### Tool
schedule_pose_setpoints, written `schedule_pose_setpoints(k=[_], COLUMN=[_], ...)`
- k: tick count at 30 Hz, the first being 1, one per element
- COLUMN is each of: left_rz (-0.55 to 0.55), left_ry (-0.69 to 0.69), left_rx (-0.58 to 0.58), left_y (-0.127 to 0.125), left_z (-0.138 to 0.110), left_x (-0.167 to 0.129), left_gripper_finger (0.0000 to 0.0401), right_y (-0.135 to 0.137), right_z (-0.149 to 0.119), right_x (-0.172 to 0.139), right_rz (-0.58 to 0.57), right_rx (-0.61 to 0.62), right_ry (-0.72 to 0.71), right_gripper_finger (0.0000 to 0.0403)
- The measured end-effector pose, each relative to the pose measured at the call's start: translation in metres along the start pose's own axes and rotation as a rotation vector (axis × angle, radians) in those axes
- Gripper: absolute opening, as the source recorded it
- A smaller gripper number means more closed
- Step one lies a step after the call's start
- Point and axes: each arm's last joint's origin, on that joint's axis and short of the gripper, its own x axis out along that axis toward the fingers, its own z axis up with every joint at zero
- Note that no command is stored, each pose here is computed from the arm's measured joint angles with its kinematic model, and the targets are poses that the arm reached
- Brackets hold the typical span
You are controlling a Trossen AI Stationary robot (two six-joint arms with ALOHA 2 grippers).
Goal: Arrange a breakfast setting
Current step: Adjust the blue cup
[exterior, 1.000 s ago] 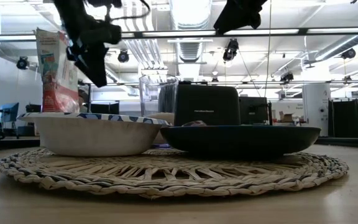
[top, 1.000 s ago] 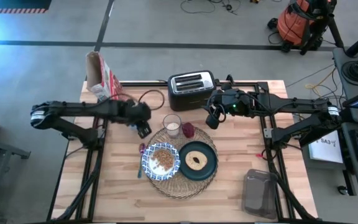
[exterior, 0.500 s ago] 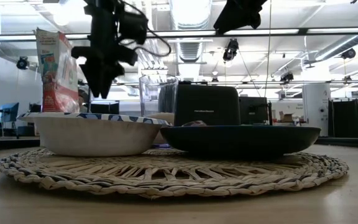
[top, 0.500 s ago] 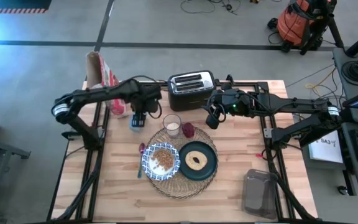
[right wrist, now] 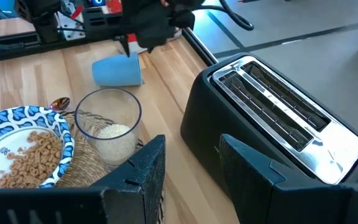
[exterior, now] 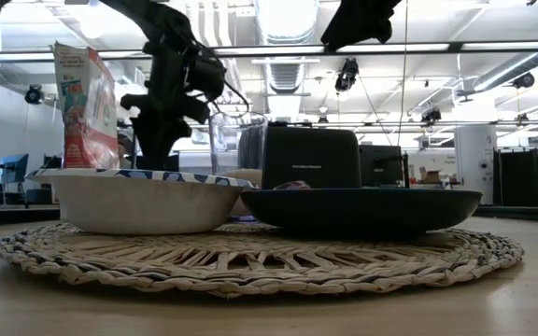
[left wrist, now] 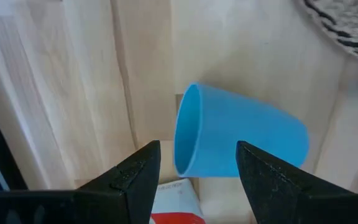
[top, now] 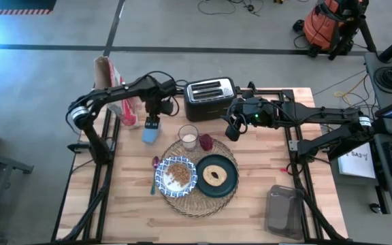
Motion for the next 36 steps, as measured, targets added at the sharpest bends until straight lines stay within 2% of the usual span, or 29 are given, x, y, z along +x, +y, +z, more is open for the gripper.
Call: schedule_pose_setpoints(k=[8,17,23,28,31,36], left_rz=[-0.108,-0.19,-0.293,-0.315,-0.317,-0.337], left_ry=[0.045,0.054,0.071,0.063,0.062,0.063], left_rx=[-0.045,-0.074,-0.084,-0.067,-0.058,-0.052], left_y=[0.016,0.021,0.022,0.022,0.022,0.02], left_z=[-0.001,-0.007,-0.007,-0.006,-0.006,-0.007], left_x=[0.019,0.028,0.038,0.04,0.04,0.043], left_gripper_finger=[0.0195,0.0195,0.0195,0.0192,0.0175,0.0119], right_y=[0.0,0.0,0.0,0.0,0.0,0.0], right_z=[0.0,0.0,0.0,0.0,0.0,0.0], right_x=[0.0,0.0,0.0,0.0,0.0,0.0], right_rz=[0.0,0.0,0.0,0.0,0.0,0.0], right_rx=[0.0,0.0,0.0,0.0,0.0,0.0], right_ry=[0.0,0.0,0.0,0.0,0.0,0.0], right_gripper_finger=[0.0141,0.0141,0.0141,0.0141,0.0141,0.0141])
